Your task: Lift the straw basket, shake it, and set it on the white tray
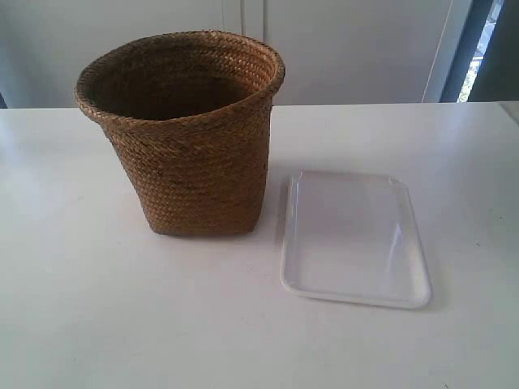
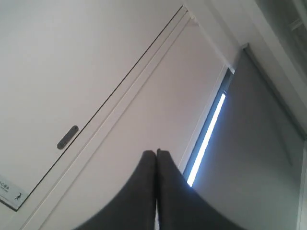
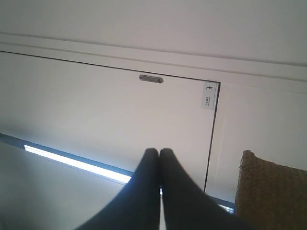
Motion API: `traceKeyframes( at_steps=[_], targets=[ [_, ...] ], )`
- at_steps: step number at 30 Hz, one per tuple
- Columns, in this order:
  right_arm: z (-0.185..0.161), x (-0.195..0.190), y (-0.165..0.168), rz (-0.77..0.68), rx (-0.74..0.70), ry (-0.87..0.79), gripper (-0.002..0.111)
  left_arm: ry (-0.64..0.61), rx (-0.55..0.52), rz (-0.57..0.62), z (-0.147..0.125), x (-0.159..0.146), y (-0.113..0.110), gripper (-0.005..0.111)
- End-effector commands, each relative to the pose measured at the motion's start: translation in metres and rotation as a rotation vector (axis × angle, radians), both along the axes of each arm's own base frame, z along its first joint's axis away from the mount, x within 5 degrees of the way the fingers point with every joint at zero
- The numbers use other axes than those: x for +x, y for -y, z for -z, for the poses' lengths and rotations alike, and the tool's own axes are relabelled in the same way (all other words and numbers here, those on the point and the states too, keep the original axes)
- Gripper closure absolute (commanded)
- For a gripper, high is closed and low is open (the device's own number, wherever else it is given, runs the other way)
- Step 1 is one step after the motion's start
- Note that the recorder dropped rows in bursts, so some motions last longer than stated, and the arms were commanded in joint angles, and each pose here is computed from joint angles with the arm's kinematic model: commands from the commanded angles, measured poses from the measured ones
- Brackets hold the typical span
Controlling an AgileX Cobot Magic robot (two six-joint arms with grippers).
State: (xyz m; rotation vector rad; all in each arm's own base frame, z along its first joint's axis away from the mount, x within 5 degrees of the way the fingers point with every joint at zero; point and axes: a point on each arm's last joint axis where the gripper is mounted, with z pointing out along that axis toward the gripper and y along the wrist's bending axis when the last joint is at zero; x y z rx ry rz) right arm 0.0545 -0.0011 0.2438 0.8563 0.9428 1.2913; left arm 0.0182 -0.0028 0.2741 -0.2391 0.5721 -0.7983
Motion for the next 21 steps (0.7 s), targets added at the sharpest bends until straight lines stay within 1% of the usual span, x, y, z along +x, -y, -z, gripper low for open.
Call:
traceKeyframes(
  at_steps=[1,4,5,9,11,14,17,18,19,20,21],
  targets=[
    [0.002,0.000,-0.001,0.002,-0.034,-0.014,0.108,0.036,-0.029,0.053,-0.001,-0.003,0.000,0.107],
    [0.006,0.002,-0.002,-0.001,-0.040,-0.056,0.108,0.034,-0.072,0.128,-0.001,-0.003,0.001,0.107],
    [0.007,0.002,-0.002,-0.003,-0.040,-0.072,0.108,0.031,-0.069,0.153,-0.001,-0.003,0.003,0.107],
    [0.017,0.005,-0.002,-0.012,-0.045,-0.179,0.108,-0.053,-0.015,0.154,0.003,0.003,0.007,0.107],
    [0.022,0.006,-0.003,-0.017,-0.047,-0.241,0.108,-0.124,-0.028,0.153,0.007,0.008,0.007,0.107],
    [0.026,0.006,-0.003,-0.012,-0.080,-0.284,0.108,-0.258,-0.123,0.195,0.016,0.017,0.004,0.107],
    [0.026,0.006,-0.003,0.012,-0.175,-0.283,0.108,-0.433,-0.221,0.183,0.029,0.027,-0.001,0.107],
    [0.028,0.007,-0.003,0.023,-0.223,-0.294,0.108,-0.523,-0.297,0.183,0.037,0.031,-0.005,0.107],
    [0.030,0.007,-0.003,0.029,-0.269,-0.319,0.108,-0.581,-0.357,0.185,0.043,0.033,-0.007,0.107],
    [0.033,0.007,-0.003,0.030,-0.300,-0.348,0.108,-0.650,-0.404,0.176,0.049,0.035,-0.009,0.107],
    [0.036,0.007,-0.004,0.027,-0.328,-0.386,0.108,-0.723,-0.417,0.154,0.056,0.038,-0.009,0.107]
  ],
)
